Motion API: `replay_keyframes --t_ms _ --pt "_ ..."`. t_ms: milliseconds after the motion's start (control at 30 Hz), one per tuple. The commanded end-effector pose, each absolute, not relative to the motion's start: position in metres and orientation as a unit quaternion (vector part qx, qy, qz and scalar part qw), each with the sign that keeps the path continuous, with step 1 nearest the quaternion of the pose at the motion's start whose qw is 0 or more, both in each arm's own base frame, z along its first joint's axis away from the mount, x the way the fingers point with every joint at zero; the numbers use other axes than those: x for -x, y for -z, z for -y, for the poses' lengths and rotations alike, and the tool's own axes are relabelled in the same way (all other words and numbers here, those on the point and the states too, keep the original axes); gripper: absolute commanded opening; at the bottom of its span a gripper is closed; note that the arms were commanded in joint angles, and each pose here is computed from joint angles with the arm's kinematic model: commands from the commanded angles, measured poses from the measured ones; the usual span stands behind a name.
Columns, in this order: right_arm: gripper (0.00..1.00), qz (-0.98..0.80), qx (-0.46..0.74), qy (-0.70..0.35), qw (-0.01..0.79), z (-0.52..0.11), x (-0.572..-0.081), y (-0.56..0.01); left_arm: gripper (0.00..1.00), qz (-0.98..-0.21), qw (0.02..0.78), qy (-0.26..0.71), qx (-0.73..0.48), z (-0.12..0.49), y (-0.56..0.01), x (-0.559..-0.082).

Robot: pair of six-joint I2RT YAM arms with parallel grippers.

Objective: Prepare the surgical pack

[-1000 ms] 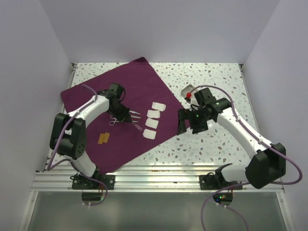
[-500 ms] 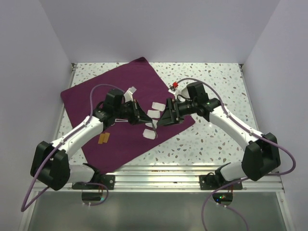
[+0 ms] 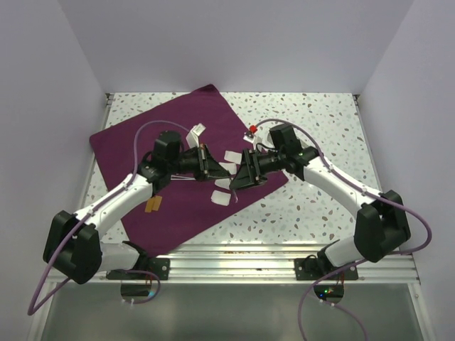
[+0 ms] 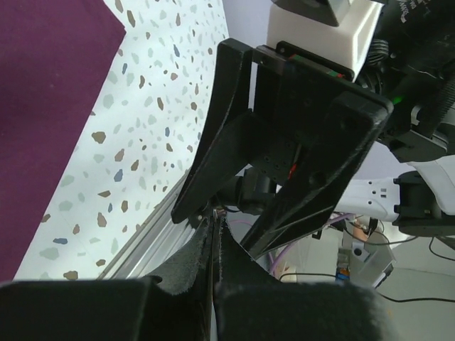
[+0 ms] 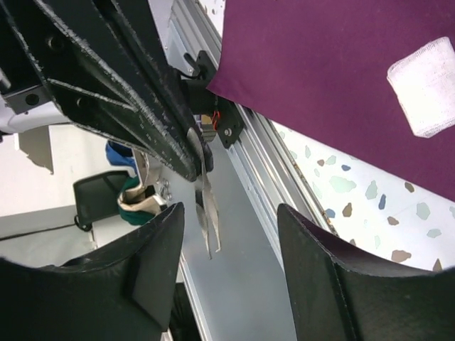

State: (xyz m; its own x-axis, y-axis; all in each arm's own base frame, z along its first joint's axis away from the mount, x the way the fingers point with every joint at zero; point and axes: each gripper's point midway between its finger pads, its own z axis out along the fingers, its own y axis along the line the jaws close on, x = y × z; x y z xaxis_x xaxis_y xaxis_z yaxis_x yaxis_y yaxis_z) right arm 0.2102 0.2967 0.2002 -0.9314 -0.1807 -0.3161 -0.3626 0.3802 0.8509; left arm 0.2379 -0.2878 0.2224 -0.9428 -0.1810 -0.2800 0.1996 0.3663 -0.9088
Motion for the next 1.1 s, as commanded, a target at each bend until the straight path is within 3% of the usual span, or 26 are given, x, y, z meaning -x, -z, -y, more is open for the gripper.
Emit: replay_keyframes --t_ms 0,67,167,200,233,300,333,400,467,500,600,733,867,1067 --pt "0.56 -0.818 0.172 -0.542 0.092 -0.304 -0.213 -0.204 0.0 -0.786 0.184 0.59 -0.031 0.293 -0.242 -0.234" --pt "0.52 -0.818 0.172 -0.542 0.091 -0.305 -0.215 -0.204 0.0 -0.785 0.183 0.591 -0.031 0.294 -0.242 -0.235" --pt "0.37 -0.817 0.172 -0.543 0.088 -0.307 -0.217 -0.203 0.0 -0.782 0.183 0.594 -0.031 0.296 -0.242 -0.237" --pt "0.3 -0.818 0.171 -0.542 0.088 -0.308 -0.218 -0.203 0.0 -0.781 0.184 0.596 -0.033 0.297 -0.243 -0.237" --pt "0.14 -0.82 0.17 -0.539 0.085 -0.308 -0.219 -0.201 0.0 -0.78 0.184 0.597 -0.036 0.298 -0.243 -0.238" --pt "0.0 -0.828 0.163 -0.529 0.088 -0.309 -0.226 -0.196 0.03 -0.781 0.185 0.595 -0.039 0.3 -0.243 -0.243" --pt "0.0 -0.837 0.163 -0.517 0.082 -0.307 -0.226 -0.189 0.3 -0.788 0.189 0.585 -0.04 0.299 -0.24 -0.248" --pt "0.0 -0.854 0.159 -0.486 0.097 -0.305 -0.241 -0.183 0.62 -0.815 0.188 0.548 -0.01 0.288 -0.225 -0.259" --pt "0.0 -0.898 0.151 -0.39 0.138 -0.289 -0.268 -0.17 0.69 -0.823 0.215 0.525 0.003 0.271 -0.221 -0.279" --pt "0.0 -0.919 0.156 -0.332 0.145 -0.277 -0.281 -0.149 0.92 -0.842 0.211 0.496 0.024 0.258 -0.208 -0.284" --pt "0.0 -0.965 0.126 -0.053 0.223 -0.198 -0.347 -0.116 0.96 -0.879 0.251 0.404 0.022 0.219 -0.189 -0.313" --pt "0.0 -0.936 0.138 0.174 0.273 -0.131 -0.416 -0.12 0.96 -0.915 0.261 0.307 0.026 0.184 -0.158 -0.327" --pt "0.0 -0.908 0.162 0.295 0.25 -0.078 -0.456 -0.109 0.92 -0.934 0.257 0.246 0.022 0.163 -0.131 -0.321" --pt "0.0 -0.894 0.162 0.353 0.224 -0.017 -0.495 -0.097 0.91 -0.933 0.282 0.224 0.029 0.149 -0.123 -0.32"
